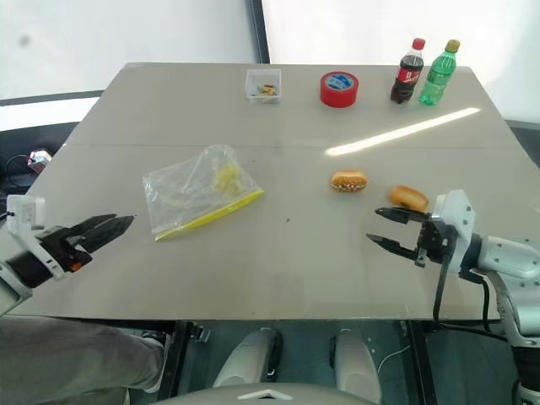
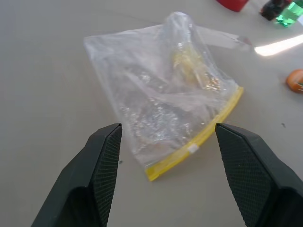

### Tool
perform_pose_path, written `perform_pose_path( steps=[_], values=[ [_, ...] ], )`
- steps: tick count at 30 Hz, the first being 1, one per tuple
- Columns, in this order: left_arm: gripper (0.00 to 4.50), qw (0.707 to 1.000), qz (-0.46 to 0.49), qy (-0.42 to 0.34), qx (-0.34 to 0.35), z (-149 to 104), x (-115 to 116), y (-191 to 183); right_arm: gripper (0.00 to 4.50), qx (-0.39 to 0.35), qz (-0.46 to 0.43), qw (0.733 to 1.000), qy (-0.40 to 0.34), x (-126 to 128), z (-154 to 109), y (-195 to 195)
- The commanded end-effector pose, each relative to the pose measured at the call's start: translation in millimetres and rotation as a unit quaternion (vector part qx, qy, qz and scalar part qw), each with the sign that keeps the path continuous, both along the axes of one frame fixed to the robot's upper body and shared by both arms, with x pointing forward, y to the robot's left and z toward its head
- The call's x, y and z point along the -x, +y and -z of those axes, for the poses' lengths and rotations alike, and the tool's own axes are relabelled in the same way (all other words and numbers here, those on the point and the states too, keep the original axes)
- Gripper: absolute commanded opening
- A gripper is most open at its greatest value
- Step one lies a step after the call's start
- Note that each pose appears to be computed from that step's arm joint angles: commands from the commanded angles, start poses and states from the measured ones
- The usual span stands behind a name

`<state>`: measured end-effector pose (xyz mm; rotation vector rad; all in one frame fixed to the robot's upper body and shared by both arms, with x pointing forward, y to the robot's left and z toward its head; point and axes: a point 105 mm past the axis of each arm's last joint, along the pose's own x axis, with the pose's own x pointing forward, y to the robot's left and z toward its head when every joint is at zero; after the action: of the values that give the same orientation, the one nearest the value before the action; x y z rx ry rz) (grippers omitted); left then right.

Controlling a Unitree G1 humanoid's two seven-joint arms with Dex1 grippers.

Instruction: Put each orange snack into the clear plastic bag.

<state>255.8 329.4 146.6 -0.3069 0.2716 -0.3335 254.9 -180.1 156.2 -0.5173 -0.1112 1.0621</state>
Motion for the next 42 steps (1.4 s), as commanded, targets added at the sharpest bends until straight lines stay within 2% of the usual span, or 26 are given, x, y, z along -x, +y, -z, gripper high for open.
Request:
perform_pose_path(
  steps=[1,4,10,13,15,19,22,24,27,30,32,36,39,42],
  values=[
    [3.32,0.999,-0.032,-0.002,0.03,5.1,-13.6,7.1,2.25,0.006,0.0,1.0,-0.023,-0.8,-7.2,0.8],
    [3.32,0.997,-0.06,0.004,0.042,19.2,-34.2,4.4,2.25,0.003,0.003,1.0,-0.025,-2.6,-7.1,1.8],
    [3.32,0.998,-0.022,0.034,0.043,43.5,-68.8,-34.9,2.25,-0.001,0.004,1.0,-0.03,-6.2,-8.4,4.8],
    [3.32,0.999,0.013,0.042,0.032,50.5,-76.7,-55.0,2.25,-0.001,0.006,0.999,-0.032,-7.0,-8.3,5.3],
    [3.32,0.998,0.033,0.035,0.049,47.1,-78.4,-65.1,2.25,-0.002,0.008,0.999,-0.033,-6.3,-8.1,5.3],
    [2.11,0.997,0.036,0.032,0.065,45.3,-80.6,-71.6,2.25,-0.004,0.013,0.999,-0.032,-4.5,-5.8,6.3],
    [0.7,0.995,0.045,0.034,0.077,44.9,-78.5,-76.9,2.25,0.003,0.02,0.999,-0.032,-5.7,-3.2,5.3],
    [0.06,0.992,0.07,0.034,0.099,42.9,-73.1,-86.6,2.25,0.026,0.032,0.998,-0.038,-9.7,1.6,1.7],
    [0.06,0.984,0.117,0.031,0.131,36.8,-62.4,-103.8,2.25,0.05,0.041,0.997,-0.048,-15.5,6.0,-1.7],
    [0.06,0.962,0.17,0.045,0.207,27.7,-45.9,-127.0,2.25,0.052,0.051,0.995,-0.065,-24.6,7.5,8.3],
    [0.06,0.948,0.198,0.055,0.242,22.0,-35.8,-137.2,2.25,0.083,0.027,0.993,-0.084,-22.6,16.7,20.9],
    [0.06,0.941,0.208,0.075,0.255,22.6,-26.5,-148.7,2.25,0.142,0.053,0.983,-0.107,-38.0,39.6,34.7],
    [0.06,0.942,0.198,0.08,0.258,25.2,-27.9,-159.5,2.25,0.188,0.031,0.97,-0.148,-41.3,52.3,51.4],
    [0.06,0.937,0.203,0.083,0.271,27.6,-26.9,-175.0,2.25,0.19,0.026,0.967,-0.168,-45.2,57.6,67.0]
  ],
)
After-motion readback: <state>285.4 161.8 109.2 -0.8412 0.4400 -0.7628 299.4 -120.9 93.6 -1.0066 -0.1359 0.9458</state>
